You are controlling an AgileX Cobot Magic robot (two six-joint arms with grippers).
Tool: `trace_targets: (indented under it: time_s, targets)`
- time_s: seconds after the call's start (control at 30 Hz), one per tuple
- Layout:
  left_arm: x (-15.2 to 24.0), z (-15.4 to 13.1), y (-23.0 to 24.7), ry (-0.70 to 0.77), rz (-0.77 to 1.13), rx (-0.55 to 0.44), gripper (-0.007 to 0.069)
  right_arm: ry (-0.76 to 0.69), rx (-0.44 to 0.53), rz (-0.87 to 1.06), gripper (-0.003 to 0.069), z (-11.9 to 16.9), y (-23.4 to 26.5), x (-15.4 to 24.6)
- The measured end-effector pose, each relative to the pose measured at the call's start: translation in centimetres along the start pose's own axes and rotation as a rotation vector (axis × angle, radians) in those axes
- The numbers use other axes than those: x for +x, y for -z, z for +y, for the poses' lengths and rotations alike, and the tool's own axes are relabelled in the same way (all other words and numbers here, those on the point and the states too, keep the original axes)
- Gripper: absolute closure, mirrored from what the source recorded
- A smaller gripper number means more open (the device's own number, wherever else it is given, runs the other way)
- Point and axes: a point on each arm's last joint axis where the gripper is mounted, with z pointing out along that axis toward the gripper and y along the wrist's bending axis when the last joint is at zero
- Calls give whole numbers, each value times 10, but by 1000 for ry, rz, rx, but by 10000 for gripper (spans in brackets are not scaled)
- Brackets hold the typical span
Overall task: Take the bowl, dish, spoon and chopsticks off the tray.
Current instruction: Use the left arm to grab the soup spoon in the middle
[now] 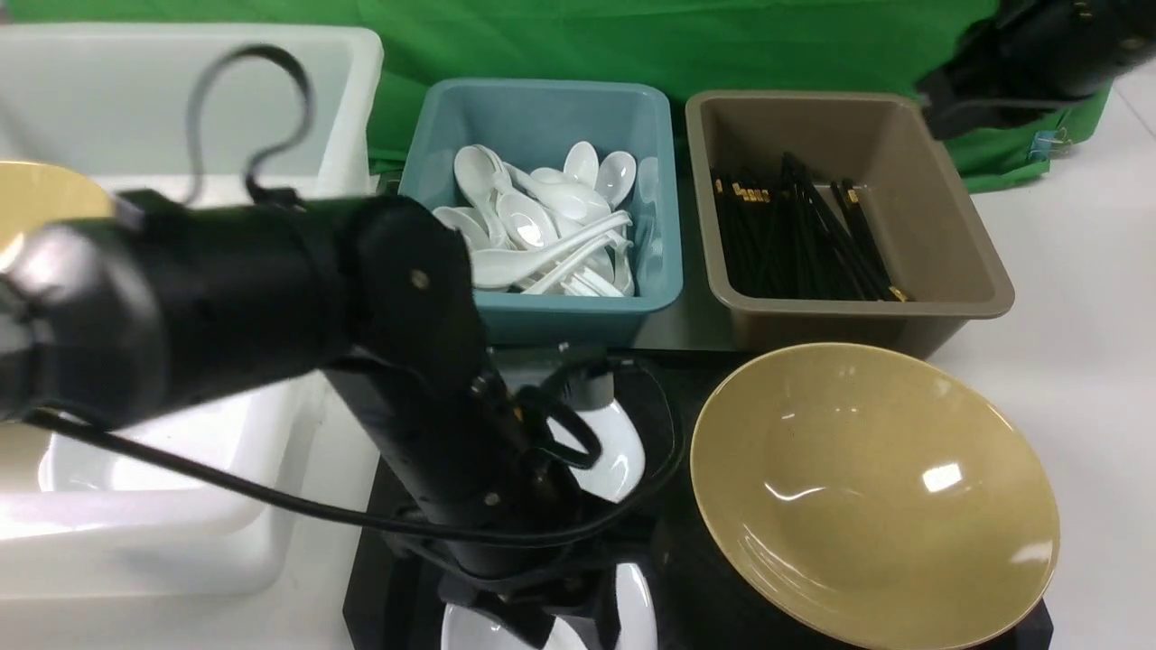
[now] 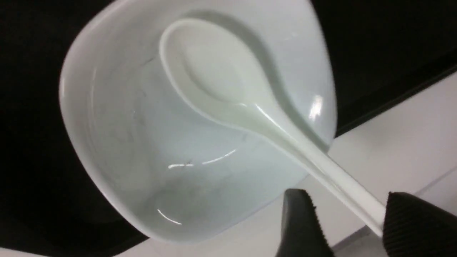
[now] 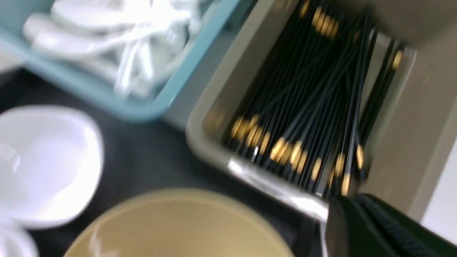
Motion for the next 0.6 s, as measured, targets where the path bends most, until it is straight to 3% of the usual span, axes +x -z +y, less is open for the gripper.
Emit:
trace_targets:
  time_s: [0.13,0.27,0.53,0.6]
  targets:
    - [-8,7,-28,122,61,-38,143,3,2,-22,652,8,31,19]
    - [-14,13,-49,207,93,-65,95,10,12,-73,655,13,58,28]
    - [-18,16,-58,253,97,-85,143,20,32,-175,655,17,86,29]
    - [-18,18,-58,255,91,-106,231,20,33,-180,655,17,87,29]
